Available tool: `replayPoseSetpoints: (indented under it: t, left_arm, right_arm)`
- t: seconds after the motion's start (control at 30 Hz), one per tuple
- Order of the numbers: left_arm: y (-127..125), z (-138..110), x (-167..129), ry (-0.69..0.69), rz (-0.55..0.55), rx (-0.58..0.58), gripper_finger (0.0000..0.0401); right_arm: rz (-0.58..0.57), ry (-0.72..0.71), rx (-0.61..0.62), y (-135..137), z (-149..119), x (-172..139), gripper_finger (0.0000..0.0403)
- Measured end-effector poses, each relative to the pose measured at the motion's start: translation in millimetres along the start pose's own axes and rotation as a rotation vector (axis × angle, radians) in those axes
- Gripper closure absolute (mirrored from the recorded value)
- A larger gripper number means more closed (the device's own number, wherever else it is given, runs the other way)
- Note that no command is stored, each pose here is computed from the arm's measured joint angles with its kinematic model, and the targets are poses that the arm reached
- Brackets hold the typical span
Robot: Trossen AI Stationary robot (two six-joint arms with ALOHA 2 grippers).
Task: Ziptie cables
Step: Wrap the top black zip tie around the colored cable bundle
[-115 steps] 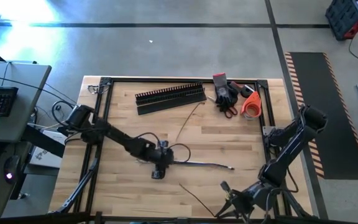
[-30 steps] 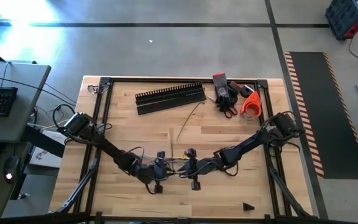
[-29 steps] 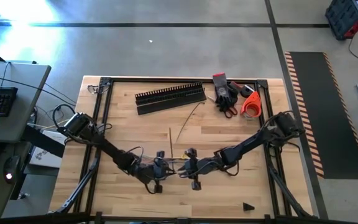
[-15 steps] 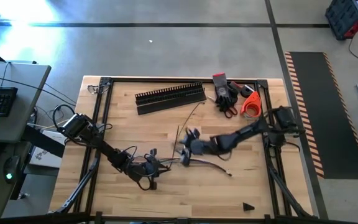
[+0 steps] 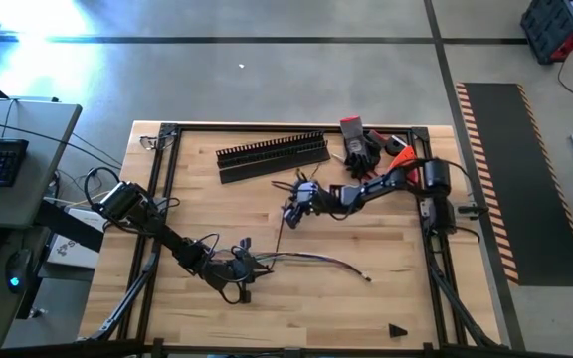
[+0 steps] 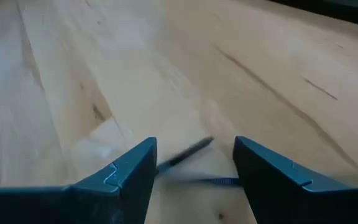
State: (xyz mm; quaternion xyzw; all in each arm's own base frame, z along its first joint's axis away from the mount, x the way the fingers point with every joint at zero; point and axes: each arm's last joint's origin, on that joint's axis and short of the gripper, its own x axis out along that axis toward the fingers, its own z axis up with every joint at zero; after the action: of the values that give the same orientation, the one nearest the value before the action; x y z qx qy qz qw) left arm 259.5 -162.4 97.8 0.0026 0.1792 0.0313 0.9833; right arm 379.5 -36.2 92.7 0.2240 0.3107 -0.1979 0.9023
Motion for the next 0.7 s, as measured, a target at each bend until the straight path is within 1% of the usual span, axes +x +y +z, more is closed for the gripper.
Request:
replayPoseSetpoints:
  t: [0.1,0.2,0.3,0.5,0.7]
  left_arm:
    - [0,0,0,0.000,0.000,0.000,0.0401]
    - [0,0,0,0.002,0.001,-0.009,0.0401]
    - [0,0,0,0.001,0.003,-0.016,0.0401]
    - [0,0,0,0.000,0.006,-0.016,0.0401]
    - [0,0,0,-0.001,0.007,-0.017,0.0401]
  right_arm:
    - [0.034,0.002,0.011,-3,-2,7,0.0199]
    - [0.055,-0.008,0.007,-1,-3,9,0.0200]
    - [0.101,0.003,-0.006,2,-4,9,0.0210]
    - [0.160,0.030,-0.025,5,-6,9,0.0251]
    - [0.171,0.034,-0.085,8,-8,8,0.0308]
